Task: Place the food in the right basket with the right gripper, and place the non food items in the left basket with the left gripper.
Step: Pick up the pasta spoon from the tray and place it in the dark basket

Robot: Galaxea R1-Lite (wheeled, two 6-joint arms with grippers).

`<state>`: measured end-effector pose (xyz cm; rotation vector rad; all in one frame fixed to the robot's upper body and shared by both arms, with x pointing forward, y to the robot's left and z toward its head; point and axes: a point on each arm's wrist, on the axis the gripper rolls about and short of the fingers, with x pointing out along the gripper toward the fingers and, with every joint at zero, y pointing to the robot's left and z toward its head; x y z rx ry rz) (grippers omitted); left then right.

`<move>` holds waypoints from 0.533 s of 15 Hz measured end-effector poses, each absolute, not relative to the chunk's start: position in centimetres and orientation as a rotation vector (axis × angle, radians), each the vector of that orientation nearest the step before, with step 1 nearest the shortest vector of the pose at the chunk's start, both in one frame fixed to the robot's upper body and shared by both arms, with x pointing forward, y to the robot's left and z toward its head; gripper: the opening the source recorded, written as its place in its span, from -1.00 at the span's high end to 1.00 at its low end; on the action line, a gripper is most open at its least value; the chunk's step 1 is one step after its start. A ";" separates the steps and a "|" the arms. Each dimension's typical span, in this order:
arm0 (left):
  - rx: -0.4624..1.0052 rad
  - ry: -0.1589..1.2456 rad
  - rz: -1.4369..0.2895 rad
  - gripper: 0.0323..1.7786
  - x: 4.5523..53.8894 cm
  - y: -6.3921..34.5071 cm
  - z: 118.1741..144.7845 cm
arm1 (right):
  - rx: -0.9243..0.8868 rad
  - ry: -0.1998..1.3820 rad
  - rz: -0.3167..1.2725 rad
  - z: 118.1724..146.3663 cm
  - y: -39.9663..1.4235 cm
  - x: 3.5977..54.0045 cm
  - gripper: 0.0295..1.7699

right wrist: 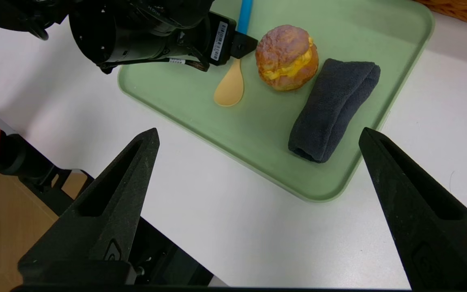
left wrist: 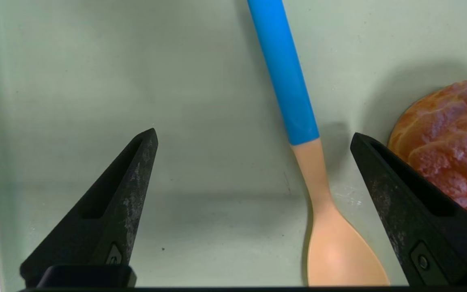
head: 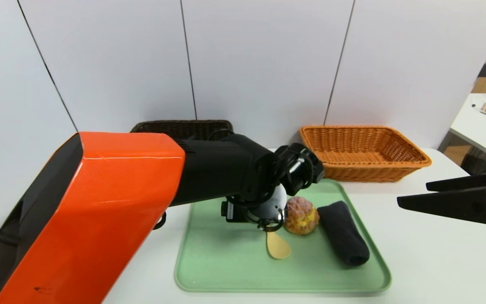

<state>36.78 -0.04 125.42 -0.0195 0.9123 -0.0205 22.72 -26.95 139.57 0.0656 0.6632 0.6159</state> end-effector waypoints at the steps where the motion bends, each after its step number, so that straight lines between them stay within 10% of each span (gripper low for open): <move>1: -0.017 0.914 -0.019 -0.90 36.8 -0.1 125.3 | 0.065 0.664 0.615 139.5 -27.0 22.7 -0.92; 8: -0.020 0.928 -0.024 -0.90 37.0 -0.2 124.8 | 0.066 0.664 0.615 139.6 -27.0 22.7 -0.92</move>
